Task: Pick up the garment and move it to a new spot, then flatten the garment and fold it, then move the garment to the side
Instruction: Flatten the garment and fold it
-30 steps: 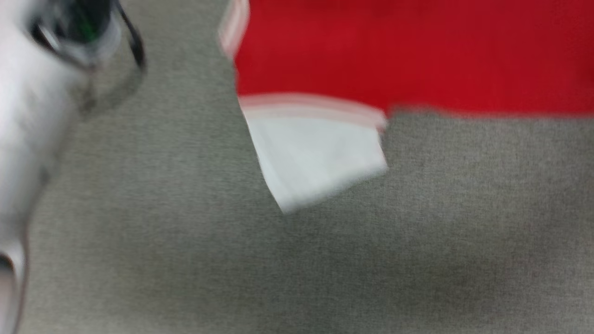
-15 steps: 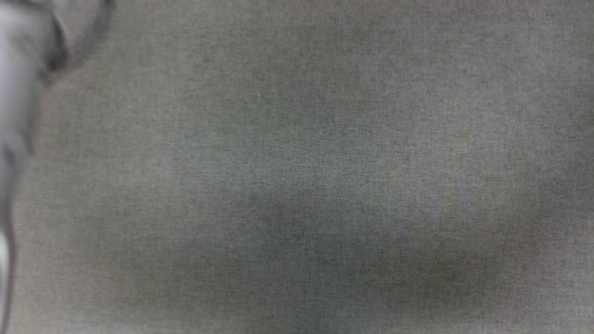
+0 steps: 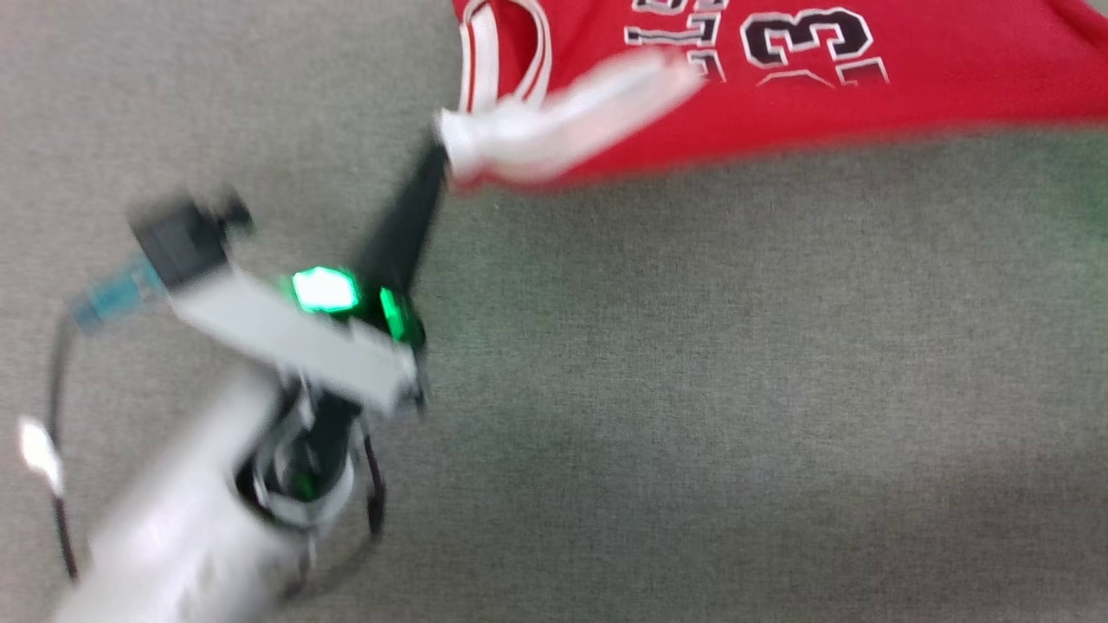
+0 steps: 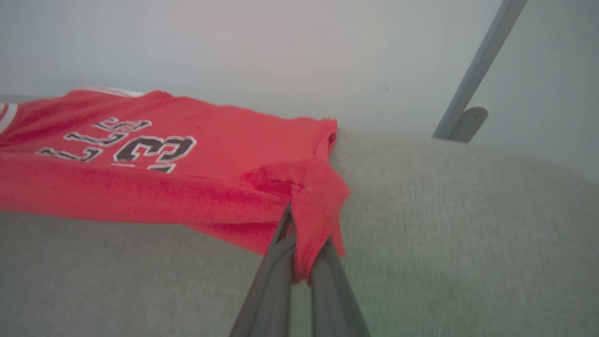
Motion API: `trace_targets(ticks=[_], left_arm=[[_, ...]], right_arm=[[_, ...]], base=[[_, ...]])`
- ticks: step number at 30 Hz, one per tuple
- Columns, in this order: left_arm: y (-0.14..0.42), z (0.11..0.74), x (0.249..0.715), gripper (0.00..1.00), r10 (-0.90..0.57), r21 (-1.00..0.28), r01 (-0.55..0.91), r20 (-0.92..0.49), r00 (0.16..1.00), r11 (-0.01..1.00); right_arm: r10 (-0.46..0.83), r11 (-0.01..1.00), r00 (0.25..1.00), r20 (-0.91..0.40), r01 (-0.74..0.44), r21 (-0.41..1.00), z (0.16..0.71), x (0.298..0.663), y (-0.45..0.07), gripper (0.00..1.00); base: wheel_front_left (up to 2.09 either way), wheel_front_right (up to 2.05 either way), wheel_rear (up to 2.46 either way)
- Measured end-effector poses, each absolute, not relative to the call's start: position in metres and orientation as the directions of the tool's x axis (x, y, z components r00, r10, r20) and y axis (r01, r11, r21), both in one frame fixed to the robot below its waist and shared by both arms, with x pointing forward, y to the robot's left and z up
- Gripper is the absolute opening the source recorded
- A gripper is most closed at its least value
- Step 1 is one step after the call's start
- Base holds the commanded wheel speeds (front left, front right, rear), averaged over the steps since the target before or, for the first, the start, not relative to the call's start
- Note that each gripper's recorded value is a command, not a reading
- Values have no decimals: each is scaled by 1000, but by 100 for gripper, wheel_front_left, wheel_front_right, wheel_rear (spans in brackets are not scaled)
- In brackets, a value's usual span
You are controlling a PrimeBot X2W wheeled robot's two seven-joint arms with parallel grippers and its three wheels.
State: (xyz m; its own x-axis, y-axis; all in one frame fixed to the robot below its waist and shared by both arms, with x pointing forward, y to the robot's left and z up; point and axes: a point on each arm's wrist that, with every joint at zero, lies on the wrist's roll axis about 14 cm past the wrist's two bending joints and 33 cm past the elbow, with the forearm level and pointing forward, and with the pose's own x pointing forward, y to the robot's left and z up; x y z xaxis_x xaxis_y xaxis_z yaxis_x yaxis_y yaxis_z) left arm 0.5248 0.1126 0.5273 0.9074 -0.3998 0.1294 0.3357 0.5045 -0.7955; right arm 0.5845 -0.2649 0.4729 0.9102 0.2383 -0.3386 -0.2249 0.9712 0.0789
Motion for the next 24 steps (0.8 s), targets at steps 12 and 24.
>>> trace_targets(ticks=[12,24], left_arm=[[113,500,418,0,-424,-810,267,25,905,522],[121,503,351,0,-421,-810,244,-4,907,533]], right_arm=[[330,941,794,-510,-238,239,435,460,-263,0],[364,923,744,-560,-209,323,437,377,-269,0]], base=[[0,0,0],[0,0,0]])
